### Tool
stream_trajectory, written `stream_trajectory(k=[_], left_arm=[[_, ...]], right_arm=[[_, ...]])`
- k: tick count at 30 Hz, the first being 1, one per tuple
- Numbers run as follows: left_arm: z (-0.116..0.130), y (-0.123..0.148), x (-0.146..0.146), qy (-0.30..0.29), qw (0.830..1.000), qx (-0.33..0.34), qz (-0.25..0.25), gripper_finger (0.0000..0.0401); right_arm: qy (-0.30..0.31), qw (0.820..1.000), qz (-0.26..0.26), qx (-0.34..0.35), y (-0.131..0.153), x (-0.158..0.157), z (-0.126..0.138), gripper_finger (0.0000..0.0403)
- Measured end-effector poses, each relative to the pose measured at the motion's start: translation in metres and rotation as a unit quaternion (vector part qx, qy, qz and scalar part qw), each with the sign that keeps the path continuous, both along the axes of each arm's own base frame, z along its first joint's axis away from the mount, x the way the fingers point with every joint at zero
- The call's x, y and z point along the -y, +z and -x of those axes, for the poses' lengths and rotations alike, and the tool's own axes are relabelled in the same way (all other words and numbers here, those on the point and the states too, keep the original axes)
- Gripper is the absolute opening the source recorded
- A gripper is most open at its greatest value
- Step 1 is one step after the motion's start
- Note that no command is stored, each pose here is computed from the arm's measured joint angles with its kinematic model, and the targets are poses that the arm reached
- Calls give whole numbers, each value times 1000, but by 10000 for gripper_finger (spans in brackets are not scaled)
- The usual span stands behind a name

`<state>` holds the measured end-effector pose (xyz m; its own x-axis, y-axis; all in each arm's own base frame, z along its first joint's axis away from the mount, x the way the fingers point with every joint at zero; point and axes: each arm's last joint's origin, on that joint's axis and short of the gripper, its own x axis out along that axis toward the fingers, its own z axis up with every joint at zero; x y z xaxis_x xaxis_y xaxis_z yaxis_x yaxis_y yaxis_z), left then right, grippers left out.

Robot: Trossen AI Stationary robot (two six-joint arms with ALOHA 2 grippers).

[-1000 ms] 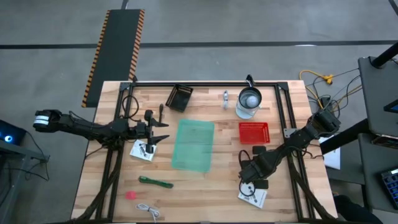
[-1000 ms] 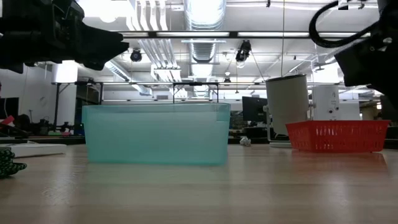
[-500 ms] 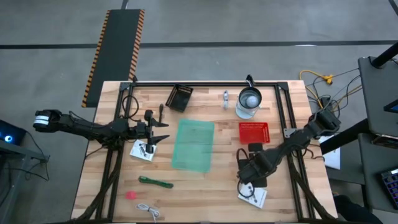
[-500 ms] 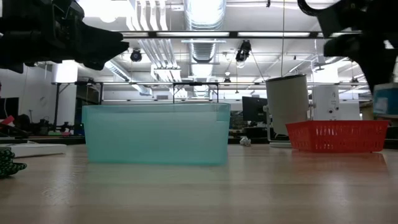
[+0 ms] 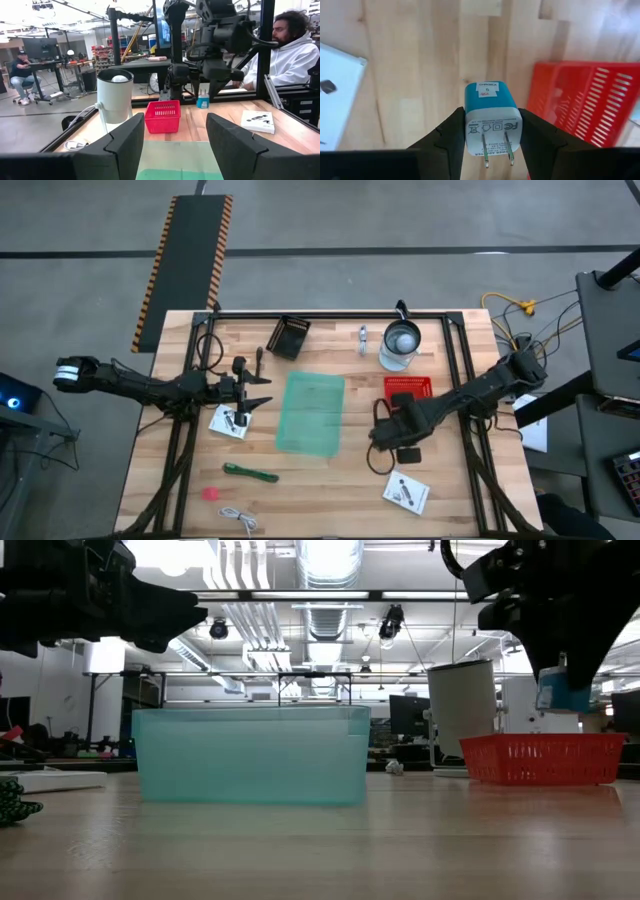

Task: Pick and place items into bin
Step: Put the blue charger adapter into the red basket

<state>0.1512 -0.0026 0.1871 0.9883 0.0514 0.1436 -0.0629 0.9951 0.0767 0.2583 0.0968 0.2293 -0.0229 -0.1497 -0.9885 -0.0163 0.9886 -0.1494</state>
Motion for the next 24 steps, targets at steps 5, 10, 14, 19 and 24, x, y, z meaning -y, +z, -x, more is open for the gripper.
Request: stream_trajectory(k=[5,10,14,19,24], left_arm=[[0,0,0,0,1000,-1,0,199],[0,0,0,0,1000,0,0,199],[0,0,0,0,1000,-2,0,199],[0,-1,0,0,1000,-2,0,199],[0,-1,0,0,1000,-2,0,199]], right_arm=[[-2,1000,-5,13,10,13,2,140],[3,1000,-1,26,18,26,2,140],[3,999,2,34,22,39,1,140],[-6,999,1,40,28,56,2,140],[-22,999,0,43,33,74,4,141]])
